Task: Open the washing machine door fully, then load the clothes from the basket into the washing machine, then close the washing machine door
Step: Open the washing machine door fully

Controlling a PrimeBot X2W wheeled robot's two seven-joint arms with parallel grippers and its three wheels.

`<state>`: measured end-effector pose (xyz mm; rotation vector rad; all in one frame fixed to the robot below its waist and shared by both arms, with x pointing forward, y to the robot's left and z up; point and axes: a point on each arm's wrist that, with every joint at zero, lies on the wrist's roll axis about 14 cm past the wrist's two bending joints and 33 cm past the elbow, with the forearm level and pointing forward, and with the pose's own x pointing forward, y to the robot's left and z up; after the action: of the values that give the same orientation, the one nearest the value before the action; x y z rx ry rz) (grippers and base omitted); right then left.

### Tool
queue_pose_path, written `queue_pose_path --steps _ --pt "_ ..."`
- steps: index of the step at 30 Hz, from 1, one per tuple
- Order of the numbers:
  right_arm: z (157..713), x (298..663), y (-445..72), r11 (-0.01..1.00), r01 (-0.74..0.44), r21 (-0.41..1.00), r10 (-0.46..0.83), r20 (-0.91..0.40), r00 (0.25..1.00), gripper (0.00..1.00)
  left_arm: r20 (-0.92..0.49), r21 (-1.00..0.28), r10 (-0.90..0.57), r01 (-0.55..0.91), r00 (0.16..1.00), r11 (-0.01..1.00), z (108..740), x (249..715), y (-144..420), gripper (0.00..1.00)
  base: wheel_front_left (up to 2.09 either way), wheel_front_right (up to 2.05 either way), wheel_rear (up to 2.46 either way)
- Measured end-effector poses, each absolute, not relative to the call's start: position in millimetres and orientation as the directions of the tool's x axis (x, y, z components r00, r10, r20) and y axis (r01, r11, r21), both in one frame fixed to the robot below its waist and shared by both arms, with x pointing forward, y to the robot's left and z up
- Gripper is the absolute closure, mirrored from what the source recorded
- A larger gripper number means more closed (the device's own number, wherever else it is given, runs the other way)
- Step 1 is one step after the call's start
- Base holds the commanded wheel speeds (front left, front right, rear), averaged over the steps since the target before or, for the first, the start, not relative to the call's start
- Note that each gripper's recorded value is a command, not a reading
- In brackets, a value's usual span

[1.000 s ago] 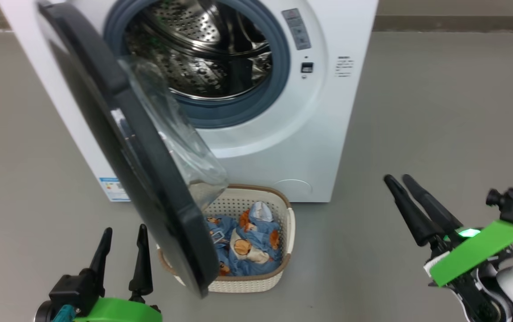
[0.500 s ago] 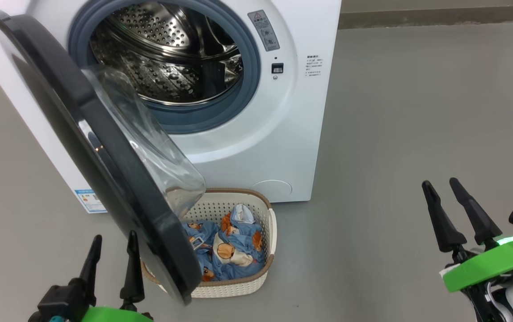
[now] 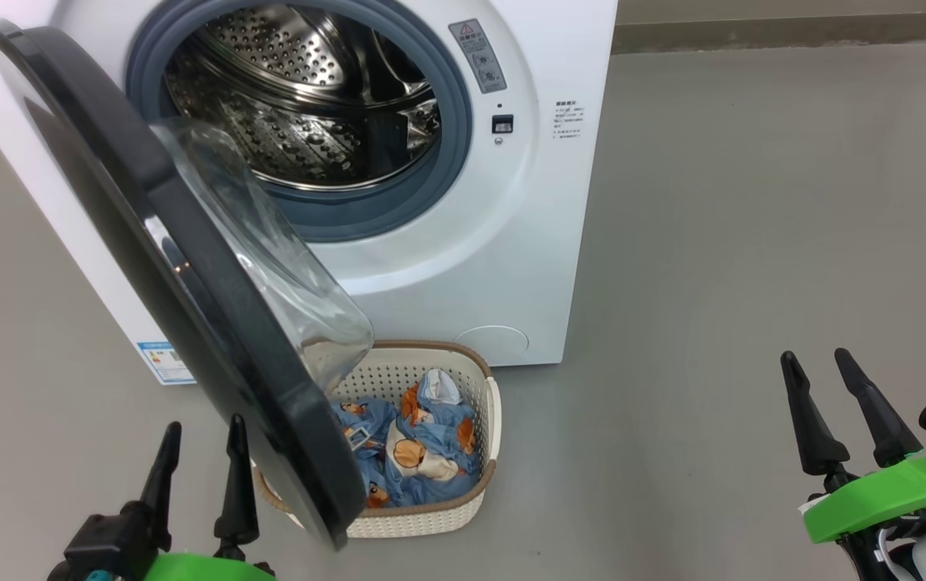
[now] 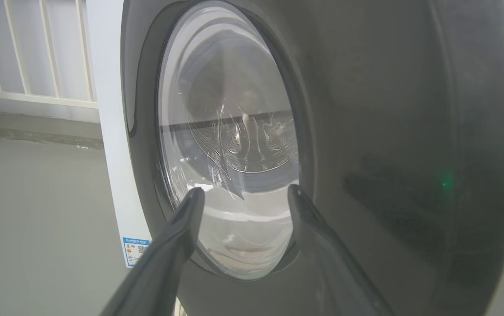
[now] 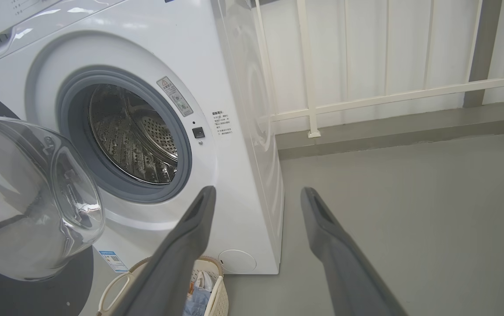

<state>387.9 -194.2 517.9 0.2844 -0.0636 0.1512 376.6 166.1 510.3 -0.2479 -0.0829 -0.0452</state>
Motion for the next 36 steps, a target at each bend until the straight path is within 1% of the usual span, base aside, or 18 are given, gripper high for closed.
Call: queue_pose_path --steps 7,34,35,36 --pt "515.1 388.5 -192.8 0.955 -0.161 0.251 0.147 0.074 0.986 0.0 0.091 -0.243 -0.028 0.049 0.995 0.969 511.4 375.1 168.4 0.0 0.0 0.0 0.0" --pt "509.6 386.1 -182.3 0.951 -0.191 0.245 0.183 0.055 0.982 0.0 0.095 -0.235 -0.041 0.062 0.995 0.97 512.5 373.7 166.4 0.0 0.0 0.0 0.0" --pt "509.5 386.2 -181.9 0.95 -0.192 0.246 0.184 0.055 0.981 0.0 0.094 -0.234 -0.041 0.062 0.995 0.97 512.2 373.6 166.4 0.02 0.0 0.0 0.0" --pt "509.3 386.3 -181.6 0.95 -0.193 0.246 0.185 0.054 0.981 0.0 0.094 -0.235 -0.041 0.062 0.995 0.97 512.1 373.5 166.4 0.23 0.0 0.0 0.0"
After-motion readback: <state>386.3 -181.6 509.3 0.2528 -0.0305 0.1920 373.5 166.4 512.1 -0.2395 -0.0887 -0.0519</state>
